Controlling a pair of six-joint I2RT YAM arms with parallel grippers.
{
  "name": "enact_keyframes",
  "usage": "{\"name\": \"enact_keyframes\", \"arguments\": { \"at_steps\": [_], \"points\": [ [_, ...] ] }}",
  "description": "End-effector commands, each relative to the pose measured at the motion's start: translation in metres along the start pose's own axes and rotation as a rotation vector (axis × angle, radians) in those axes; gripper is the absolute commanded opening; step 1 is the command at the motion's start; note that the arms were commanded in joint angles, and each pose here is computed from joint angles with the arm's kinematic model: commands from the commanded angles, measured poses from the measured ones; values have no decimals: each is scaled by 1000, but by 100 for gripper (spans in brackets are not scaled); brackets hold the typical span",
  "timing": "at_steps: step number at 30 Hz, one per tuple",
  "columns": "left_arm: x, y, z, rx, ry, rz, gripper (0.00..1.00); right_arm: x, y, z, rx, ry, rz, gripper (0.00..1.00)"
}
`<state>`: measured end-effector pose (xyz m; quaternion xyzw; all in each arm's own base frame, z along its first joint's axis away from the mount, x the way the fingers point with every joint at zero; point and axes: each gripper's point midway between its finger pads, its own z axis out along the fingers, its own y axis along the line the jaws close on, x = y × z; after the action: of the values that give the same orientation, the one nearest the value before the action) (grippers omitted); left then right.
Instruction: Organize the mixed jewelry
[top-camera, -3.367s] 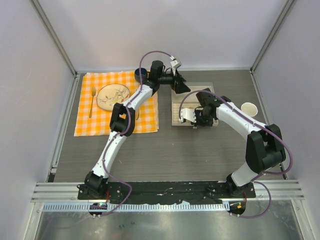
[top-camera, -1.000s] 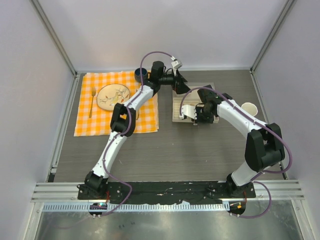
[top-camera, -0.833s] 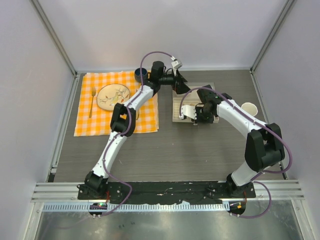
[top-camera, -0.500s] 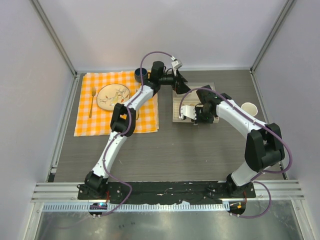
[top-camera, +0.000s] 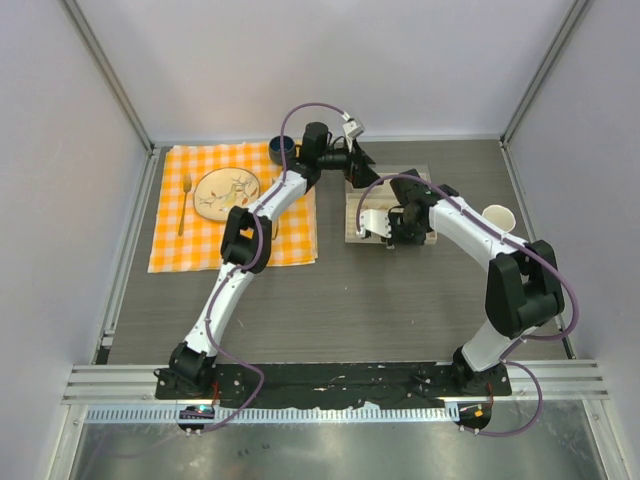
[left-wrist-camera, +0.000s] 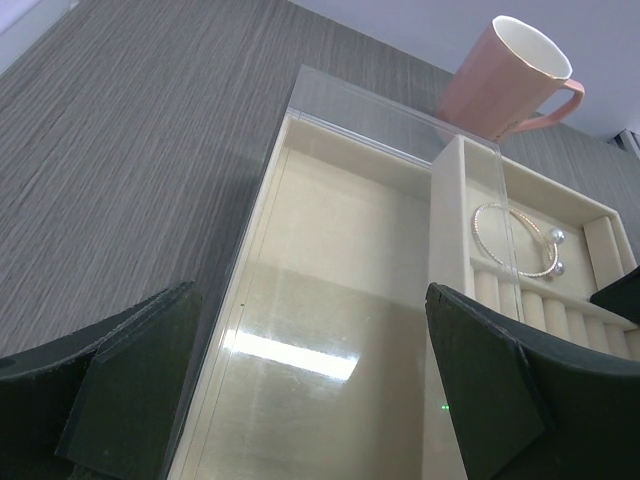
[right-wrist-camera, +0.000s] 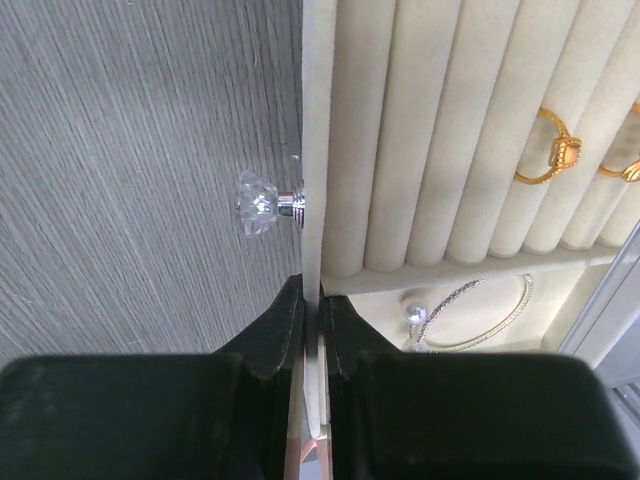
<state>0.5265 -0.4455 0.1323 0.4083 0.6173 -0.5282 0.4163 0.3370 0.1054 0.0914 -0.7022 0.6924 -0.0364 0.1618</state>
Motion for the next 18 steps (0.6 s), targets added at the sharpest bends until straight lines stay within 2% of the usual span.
{"name": "enact_keyframes", "arguments": {
  "at_steps": [1, 13, 18],
  "points": [
    [9, -18, 12, 78, 8, -14, 100, -12, -49, -20, 169, -33, -10, 1],
    [9, -21, 14, 85, 7, -11, 100, -11, -60, -25, 195, -22, -5, 1],
    [9, -22, 14, 90, 7, -10, 100, -9, -63, -25, 208, -15, 4, 12]
  ]
}}
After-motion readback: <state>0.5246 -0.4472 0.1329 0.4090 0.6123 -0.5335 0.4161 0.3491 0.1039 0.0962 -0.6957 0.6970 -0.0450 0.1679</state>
